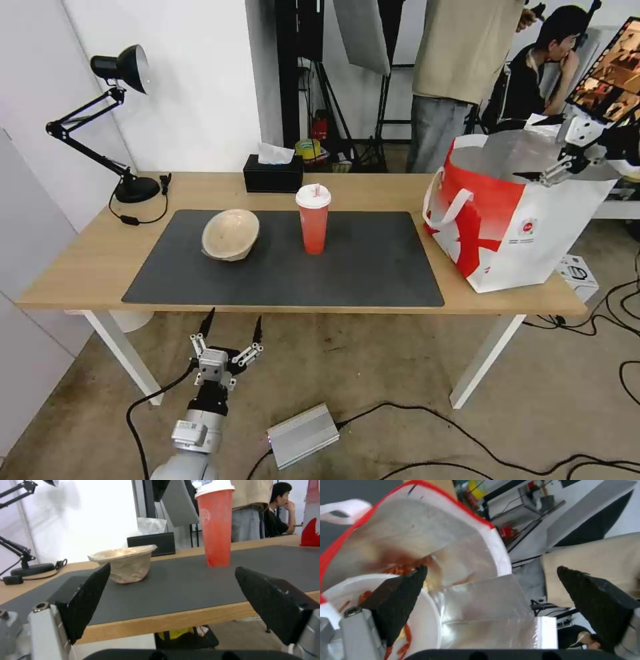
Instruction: Pick up the trash from the table and place it into the takeout bag.
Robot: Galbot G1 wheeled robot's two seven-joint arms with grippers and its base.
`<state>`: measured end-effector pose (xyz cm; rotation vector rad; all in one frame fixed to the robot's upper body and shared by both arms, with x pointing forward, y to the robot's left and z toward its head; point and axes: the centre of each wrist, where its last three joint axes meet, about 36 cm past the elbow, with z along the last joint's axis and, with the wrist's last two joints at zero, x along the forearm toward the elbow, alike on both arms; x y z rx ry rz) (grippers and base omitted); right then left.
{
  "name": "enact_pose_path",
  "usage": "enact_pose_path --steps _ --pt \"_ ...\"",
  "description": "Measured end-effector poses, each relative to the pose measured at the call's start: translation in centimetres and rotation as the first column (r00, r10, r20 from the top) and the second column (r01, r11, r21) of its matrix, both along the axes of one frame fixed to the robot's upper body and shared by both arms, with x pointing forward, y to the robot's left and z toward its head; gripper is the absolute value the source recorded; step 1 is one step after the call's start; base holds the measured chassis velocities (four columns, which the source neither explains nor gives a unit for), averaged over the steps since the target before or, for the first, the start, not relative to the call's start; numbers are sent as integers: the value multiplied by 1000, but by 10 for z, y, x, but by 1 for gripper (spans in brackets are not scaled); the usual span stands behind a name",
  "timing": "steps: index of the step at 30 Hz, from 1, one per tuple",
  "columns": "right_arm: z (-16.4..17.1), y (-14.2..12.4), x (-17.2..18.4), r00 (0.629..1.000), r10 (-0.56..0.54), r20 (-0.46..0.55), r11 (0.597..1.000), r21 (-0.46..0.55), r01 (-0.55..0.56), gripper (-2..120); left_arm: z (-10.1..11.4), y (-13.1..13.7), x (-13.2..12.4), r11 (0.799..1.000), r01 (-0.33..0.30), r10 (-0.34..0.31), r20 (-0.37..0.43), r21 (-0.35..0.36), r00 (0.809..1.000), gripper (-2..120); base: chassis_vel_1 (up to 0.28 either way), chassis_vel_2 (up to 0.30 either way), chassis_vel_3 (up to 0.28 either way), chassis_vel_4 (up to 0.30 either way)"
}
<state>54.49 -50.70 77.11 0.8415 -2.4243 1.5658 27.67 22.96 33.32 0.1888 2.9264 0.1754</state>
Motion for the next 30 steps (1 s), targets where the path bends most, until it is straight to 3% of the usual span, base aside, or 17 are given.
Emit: enact_pose_path --steps 20,30 --pt "12 11 -30 990 -14 142 986 168 -10 100 24 9 -12 1000 -7 6 7 26 1000 100 0 0 0 0" --pt "13 37 -55 970 -53 236 952 305 -22 100 39 14 -18 999 -12 11 22 35 1000 100 0 0 0 0"
